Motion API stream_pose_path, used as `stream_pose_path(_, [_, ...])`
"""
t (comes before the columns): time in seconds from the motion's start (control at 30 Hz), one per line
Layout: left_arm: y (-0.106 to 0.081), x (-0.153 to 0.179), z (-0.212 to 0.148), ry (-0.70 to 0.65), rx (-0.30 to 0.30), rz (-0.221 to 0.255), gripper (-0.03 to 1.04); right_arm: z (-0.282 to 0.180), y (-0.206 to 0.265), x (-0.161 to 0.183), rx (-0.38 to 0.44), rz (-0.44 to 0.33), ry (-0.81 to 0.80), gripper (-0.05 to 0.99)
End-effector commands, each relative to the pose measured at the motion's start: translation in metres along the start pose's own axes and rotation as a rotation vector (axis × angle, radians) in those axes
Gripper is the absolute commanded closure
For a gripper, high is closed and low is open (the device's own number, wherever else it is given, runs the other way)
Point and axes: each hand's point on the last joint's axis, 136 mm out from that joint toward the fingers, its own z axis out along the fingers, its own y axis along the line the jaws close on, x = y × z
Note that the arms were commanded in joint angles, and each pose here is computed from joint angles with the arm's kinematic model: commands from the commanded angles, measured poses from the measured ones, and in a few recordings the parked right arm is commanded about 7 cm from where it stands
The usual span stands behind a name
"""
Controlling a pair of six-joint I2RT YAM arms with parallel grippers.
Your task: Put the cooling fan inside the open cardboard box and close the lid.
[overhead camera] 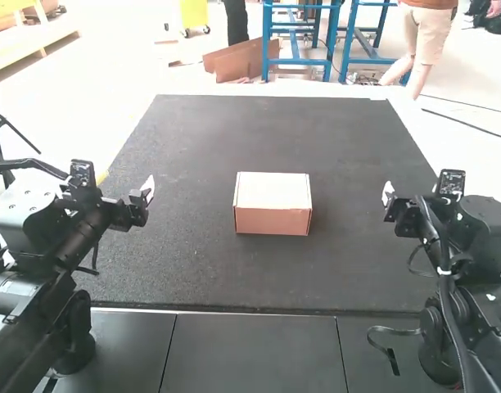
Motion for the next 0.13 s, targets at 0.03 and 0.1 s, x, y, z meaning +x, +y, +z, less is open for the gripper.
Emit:
stream_pose_path(0.03, [0.018,0.005,-0.001,0.013,-0.075,-0.027,0.04,0.0,-0.009,-0.001,0.04,0.02,-0.011,0.02])
stream_pose_path(0.1, [0.025,0.006,-0.002,0.015,-0.106,-0.02,0.04,0.0,-0.009,-0.001,0.042,0.02,-0.011,0.03])
